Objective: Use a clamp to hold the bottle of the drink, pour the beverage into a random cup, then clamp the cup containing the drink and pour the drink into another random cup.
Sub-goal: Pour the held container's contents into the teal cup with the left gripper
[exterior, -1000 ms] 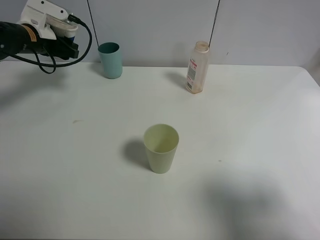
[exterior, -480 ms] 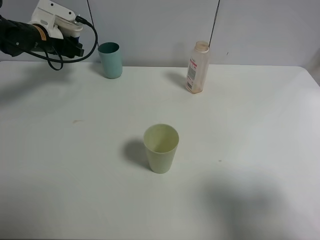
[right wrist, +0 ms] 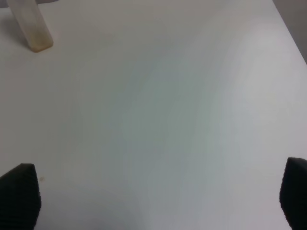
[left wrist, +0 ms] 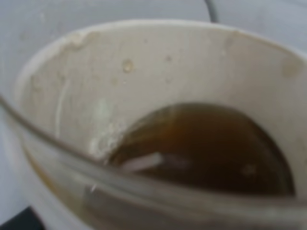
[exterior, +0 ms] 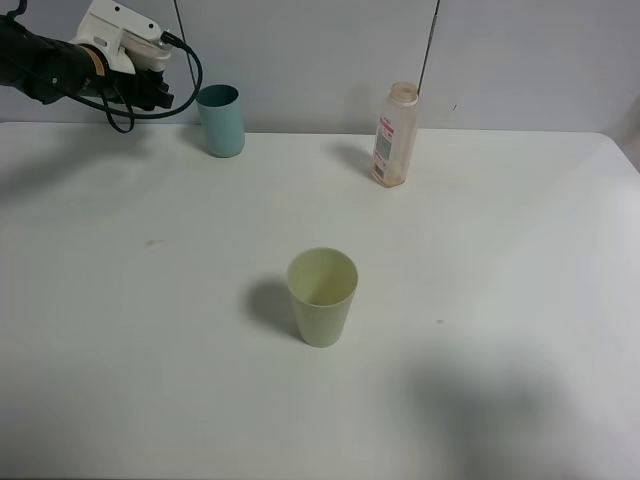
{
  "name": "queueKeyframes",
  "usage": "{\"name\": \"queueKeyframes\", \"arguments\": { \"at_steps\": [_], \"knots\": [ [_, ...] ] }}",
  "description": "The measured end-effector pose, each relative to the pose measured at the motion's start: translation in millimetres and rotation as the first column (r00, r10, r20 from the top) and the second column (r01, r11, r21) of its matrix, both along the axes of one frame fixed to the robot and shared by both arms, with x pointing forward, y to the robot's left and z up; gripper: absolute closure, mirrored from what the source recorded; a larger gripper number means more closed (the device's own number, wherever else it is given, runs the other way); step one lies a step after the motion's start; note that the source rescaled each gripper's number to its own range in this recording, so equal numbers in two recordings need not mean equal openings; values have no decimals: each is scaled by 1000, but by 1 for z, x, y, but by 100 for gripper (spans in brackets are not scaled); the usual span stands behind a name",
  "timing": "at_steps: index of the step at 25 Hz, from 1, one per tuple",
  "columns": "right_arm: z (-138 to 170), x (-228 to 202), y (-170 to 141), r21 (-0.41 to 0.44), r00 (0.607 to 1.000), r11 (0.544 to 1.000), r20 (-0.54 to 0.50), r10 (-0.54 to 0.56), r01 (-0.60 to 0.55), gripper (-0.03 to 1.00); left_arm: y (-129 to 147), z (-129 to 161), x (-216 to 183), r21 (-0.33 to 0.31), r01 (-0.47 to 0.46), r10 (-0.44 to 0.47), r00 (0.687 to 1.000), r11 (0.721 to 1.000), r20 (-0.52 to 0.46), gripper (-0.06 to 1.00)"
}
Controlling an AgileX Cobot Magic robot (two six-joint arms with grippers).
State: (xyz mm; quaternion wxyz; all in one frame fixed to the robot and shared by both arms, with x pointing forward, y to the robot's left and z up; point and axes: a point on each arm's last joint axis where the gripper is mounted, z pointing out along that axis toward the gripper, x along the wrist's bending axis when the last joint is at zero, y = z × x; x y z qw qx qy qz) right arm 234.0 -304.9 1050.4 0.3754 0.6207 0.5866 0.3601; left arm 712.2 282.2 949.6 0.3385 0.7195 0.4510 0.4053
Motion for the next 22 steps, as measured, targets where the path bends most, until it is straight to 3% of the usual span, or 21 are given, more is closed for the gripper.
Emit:
{"name": "queueKeyframes", "arguments": {
  "at_steps": [22],
  "knots": [
    [0,0,0,0,1000,1000,0,0,0,-3,-28,-5,12,128,106,-106,994,986,-3,93]
  ]
}}
